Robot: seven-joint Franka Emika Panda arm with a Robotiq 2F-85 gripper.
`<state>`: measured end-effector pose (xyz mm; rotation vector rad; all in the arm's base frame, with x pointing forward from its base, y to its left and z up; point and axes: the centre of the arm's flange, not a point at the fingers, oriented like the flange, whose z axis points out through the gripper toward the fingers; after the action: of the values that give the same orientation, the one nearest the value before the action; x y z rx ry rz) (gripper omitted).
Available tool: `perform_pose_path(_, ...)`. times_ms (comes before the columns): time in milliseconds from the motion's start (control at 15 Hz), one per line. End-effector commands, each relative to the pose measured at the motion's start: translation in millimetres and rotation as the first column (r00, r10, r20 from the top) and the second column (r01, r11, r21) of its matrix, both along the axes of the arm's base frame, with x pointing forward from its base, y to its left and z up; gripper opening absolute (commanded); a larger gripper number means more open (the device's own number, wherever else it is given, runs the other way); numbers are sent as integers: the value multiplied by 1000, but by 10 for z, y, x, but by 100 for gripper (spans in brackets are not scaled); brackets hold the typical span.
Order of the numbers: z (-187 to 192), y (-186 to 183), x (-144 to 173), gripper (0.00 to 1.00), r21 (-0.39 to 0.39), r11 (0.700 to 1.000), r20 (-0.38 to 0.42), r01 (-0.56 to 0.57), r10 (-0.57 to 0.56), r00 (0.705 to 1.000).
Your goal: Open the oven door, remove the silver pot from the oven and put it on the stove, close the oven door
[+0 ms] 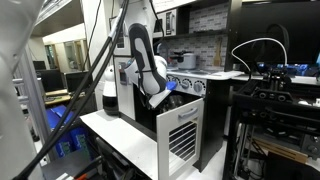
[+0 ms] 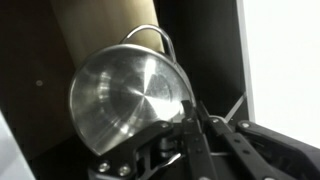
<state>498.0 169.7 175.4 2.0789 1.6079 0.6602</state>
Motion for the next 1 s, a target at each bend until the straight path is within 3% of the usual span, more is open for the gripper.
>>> perform_pose_path(0, 223, -60, -177, 1, -4, 999, -83, -35, 35, 996)
perform_pose_path(467, 347, -47, -438, 1, -14, 995, -182, -96, 92, 979)
perform_pose_path(933, 472, -8, -738, 1, 13, 984, -286, -179, 175, 942)
